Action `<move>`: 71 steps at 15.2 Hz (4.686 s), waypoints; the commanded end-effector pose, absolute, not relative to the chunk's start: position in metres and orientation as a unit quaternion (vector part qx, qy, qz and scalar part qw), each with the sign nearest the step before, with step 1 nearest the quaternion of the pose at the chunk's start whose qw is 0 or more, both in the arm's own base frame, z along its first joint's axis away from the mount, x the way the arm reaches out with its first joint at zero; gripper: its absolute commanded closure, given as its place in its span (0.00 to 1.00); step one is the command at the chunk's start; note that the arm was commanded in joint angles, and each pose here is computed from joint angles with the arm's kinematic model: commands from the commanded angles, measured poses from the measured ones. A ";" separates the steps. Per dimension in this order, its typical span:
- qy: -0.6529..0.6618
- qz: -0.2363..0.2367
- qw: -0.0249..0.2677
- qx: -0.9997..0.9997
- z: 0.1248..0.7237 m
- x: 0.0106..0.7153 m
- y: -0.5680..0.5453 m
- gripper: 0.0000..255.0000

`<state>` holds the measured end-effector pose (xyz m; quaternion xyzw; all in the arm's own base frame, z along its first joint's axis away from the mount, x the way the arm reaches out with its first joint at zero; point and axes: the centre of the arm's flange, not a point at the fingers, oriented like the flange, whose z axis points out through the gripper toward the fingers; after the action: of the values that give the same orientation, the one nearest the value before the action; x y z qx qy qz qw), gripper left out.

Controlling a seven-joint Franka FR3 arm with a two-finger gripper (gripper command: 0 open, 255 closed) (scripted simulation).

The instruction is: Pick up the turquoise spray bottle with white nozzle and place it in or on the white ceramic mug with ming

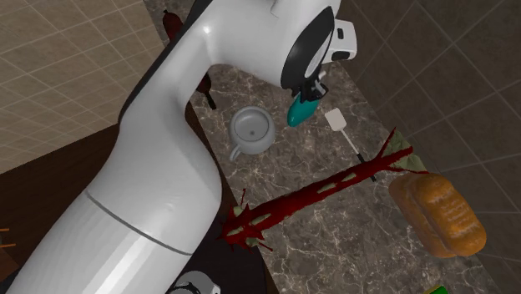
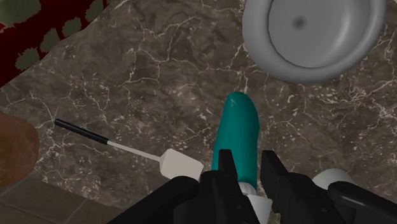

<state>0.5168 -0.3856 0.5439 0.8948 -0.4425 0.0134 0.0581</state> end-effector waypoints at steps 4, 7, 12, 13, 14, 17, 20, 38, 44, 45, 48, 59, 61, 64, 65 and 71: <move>-0.443 0.013 0.058 0.895 0.571 0.517 -0.385 1.00; -0.443 0.013 0.058 0.895 0.587 0.517 -0.385 1.00; -0.443 0.013 0.058 0.895 0.613 0.517 -0.385 1.00; -0.443 0.013 0.058 0.895 0.619 0.517 -0.385 1.00; -0.443 0.013 0.058 0.895 0.624 0.517 -0.385 1.00; -0.443 0.013 0.058 0.895 0.640 0.517 -0.385 1.00; -0.443 0.013 0.058 0.895 0.652 0.517 -0.385 1.00; -0.443 0.013 0.058 0.895 0.720 0.492 -0.220 1.00; -0.443 0.013 0.058 0.895 0.688 0.492 -0.220 1.00; -0.443 0.013 0.058 0.895 0.683 0.492 -0.220 1.00; -0.443 0.013 0.058 0.895 0.667 0.492 -0.220 1.00; -0.443 0.013 0.058 0.895 0.609 0.492 -0.220 1.00; -0.443 0.013 0.058 0.895 0.598 0.492 -0.220 1.00; -0.443 0.013 0.058 0.895 0.582 0.492 -0.220 1.00; -0.443 0.013 0.058 0.895 0.582 0.492 -0.220 1.00; -0.443 0.013 0.058 0.895 0.582 0.492 -0.220 1.00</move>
<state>0.4918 -0.2200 0.5820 0.8947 -0.4426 0.0132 0.0581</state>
